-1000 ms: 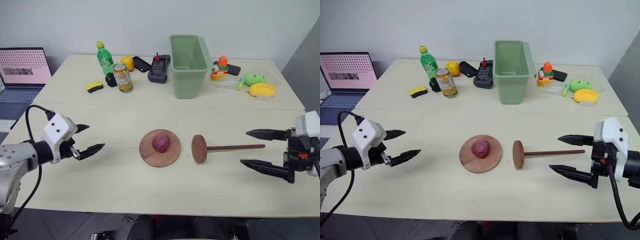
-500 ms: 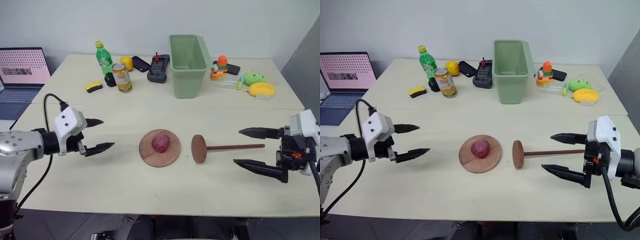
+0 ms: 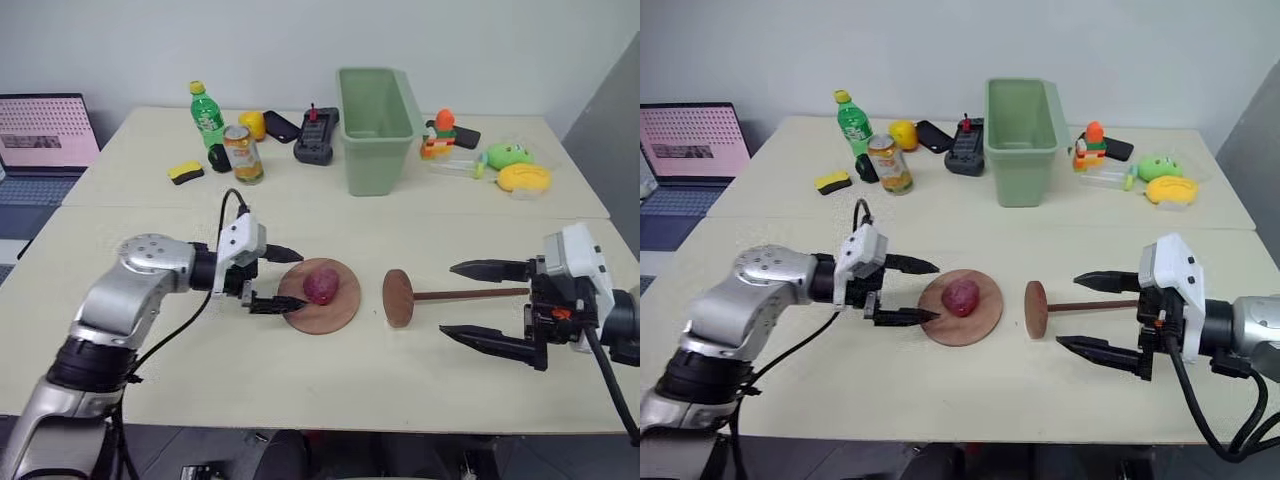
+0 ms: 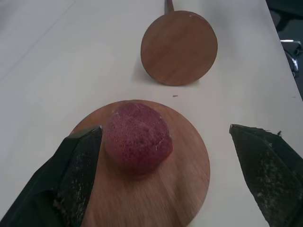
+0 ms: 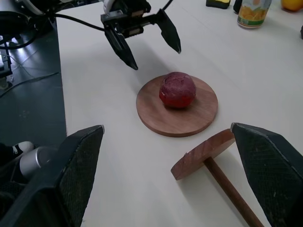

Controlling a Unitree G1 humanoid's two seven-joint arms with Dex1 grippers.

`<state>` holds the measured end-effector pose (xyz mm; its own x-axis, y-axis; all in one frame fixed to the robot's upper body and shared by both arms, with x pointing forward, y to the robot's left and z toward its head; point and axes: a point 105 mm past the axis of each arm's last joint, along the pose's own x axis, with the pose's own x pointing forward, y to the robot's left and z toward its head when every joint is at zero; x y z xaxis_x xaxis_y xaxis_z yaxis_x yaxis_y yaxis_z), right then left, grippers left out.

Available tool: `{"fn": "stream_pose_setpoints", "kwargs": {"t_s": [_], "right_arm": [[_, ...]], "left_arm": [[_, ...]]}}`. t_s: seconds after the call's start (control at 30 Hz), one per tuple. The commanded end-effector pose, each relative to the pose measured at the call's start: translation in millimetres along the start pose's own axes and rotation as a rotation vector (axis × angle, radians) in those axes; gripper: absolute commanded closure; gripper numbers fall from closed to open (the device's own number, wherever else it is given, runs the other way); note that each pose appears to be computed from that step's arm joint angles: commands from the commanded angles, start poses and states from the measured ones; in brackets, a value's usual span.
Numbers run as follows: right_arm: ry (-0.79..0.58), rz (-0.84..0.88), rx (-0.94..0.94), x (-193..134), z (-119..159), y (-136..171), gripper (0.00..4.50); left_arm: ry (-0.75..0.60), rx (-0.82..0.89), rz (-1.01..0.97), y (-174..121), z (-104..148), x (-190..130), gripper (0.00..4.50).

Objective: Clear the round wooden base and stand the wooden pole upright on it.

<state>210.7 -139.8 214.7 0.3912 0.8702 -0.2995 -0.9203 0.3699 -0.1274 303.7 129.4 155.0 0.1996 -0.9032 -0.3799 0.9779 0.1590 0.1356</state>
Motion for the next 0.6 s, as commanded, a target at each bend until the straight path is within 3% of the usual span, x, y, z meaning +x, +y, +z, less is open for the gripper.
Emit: {"fn": "stream_pose_setpoints", "kwargs": {"t_s": [0.03,0.6], "right_arm": [[-0.002,0.038,-0.042,11.3,7.6,8.5,0.0],[-0.016,0.084,-0.077,25.4,14.0,14.5,0.0]], "left_arm": [[0.032,0.059,0.019,10.7,-3.9,13.5,0.04],[0.036,0.086,0.038,25.8,-17.9,44.2,0.04]]}}
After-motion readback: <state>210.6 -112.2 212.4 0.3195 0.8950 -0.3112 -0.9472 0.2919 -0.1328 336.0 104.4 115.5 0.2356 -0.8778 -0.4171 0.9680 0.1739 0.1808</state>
